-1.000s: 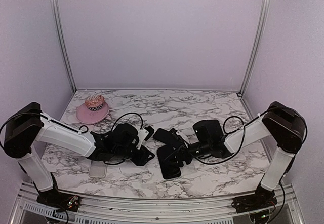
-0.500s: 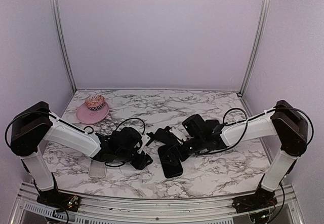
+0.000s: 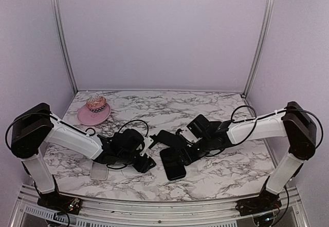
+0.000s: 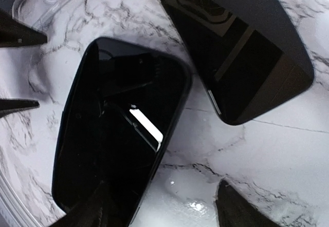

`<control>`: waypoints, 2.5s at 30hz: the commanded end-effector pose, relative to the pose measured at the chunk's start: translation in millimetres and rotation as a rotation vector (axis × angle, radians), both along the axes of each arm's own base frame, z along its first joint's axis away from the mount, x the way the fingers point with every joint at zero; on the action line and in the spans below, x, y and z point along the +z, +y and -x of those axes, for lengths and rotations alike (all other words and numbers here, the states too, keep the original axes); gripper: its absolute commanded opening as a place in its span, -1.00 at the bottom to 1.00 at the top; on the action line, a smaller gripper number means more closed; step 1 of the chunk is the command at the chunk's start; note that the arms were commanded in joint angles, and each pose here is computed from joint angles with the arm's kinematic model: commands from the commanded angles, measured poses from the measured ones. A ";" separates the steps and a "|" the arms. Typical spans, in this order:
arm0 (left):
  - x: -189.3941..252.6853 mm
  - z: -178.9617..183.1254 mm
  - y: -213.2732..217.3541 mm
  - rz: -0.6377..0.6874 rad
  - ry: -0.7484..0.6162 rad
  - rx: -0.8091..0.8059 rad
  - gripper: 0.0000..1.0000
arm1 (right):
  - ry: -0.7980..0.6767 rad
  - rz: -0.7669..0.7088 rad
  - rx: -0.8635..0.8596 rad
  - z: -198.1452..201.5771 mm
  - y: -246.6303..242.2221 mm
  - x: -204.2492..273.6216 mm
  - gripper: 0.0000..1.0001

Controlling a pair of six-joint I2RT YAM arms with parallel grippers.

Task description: Put the phone into the phone case

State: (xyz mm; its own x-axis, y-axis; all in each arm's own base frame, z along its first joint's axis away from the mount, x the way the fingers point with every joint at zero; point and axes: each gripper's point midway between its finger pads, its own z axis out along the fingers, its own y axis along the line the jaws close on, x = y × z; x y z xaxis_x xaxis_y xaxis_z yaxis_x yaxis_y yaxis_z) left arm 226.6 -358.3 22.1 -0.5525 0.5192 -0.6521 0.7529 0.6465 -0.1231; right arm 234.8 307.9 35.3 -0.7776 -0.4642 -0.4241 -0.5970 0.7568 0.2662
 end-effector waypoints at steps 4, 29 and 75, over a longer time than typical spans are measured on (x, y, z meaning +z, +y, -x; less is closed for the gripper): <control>-6.0 8.6 -14.7 -0.005 0.019 -0.061 0.05 | 0.058 -0.101 -0.048 24.0 2.5 19.9 -0.21; -16.9 36.8 -30.6 0.060 0.147 -0.177 -0.47 | 0.234 0.180 -0.096 89.9 -14.2 -52.9 -1.00; 66.4 -63.8 -37.3 0.167 -0.027 0.031 -0.32 | 0.012 0.166 -0.223 32.5 13.9 21.1 0.97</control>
